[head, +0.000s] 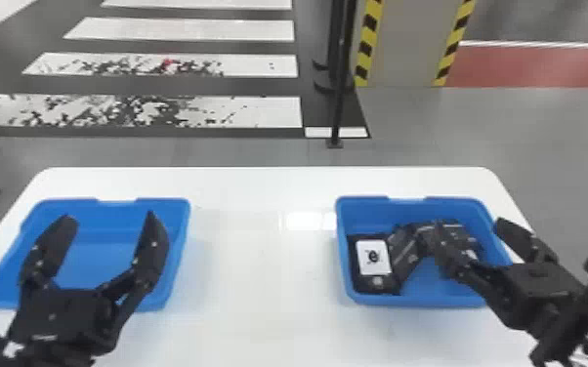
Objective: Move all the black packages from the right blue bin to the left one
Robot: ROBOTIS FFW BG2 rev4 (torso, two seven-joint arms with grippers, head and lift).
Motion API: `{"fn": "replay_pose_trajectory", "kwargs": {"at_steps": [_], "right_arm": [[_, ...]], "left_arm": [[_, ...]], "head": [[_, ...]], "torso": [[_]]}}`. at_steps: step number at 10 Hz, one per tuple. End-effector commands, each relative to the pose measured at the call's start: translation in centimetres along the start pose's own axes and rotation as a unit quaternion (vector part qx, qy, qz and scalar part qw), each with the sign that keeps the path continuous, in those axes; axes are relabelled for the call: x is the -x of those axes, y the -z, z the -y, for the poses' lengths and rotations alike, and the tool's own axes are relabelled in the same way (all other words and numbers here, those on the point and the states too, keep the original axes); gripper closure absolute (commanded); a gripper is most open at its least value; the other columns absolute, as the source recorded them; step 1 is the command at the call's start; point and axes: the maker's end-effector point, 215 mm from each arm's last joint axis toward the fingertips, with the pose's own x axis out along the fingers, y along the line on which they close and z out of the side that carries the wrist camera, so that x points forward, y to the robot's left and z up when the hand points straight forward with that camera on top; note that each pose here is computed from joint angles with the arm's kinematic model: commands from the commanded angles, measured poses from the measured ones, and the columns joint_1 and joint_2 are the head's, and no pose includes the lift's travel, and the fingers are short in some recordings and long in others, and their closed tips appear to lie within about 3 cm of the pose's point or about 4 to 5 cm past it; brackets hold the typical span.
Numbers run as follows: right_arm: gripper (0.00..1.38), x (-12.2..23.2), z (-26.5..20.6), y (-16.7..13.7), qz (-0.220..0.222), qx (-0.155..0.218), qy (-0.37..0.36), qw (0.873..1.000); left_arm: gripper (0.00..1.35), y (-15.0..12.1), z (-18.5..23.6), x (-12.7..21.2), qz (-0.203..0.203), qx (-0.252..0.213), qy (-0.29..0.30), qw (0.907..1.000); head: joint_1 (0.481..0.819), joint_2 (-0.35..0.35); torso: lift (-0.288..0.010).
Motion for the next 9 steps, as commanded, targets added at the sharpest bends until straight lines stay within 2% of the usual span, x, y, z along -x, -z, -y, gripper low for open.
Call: {"fn": "replay_pose_trajectory", "kwargs": {"at_steps": [1, 4, 5, 7, 9], "right_arm": [[0.15, -2.0, -0.3, 3.0, -0.053, -0.006, -0.015, 0.998], [0.15, -5.6, 0.3, 8.5, -0.107, -0.018, -0.037, 0.993], [0.15, -6.7, 0.3, 9.5, -0.115, -0.024, -0.046, 0.992], [0.29, -8.2, -1.4, 9.4, -0.113, -0.017, -0.070, 0.991], [0.33, -8.8, -1.8, 9.6, -0.115, -0.022, -0.076, 0.990]], "left_arm": [[0.10, -0.1, 0.1, -0.1, 0.002, 0.001, 0.001, 1.0000], [0.10, 0.0, 0.2, -0.2, 0.002, 0.001, 0.003, 1.0000], [0.10, 0.1, 0.2, -0.2, 0.002, 0.001, 0.002, 1.0000], [0.10, 0.1, 0.2, -0.2, 0.002, 0.002, 0.003, 1.0000], [0.10, 0.0, 0.3, -0.4, 0.004, 0.002, 0.004, 1.0000]], "head": [[0.695, -0.010], [0.695, 0.015], [0.695, 0.017], [0.695, 0.020], [0.695, 0.040]], "torso": [[-0.132], [-0.132], [-0.132], [-0.132], [-0.132]]}}
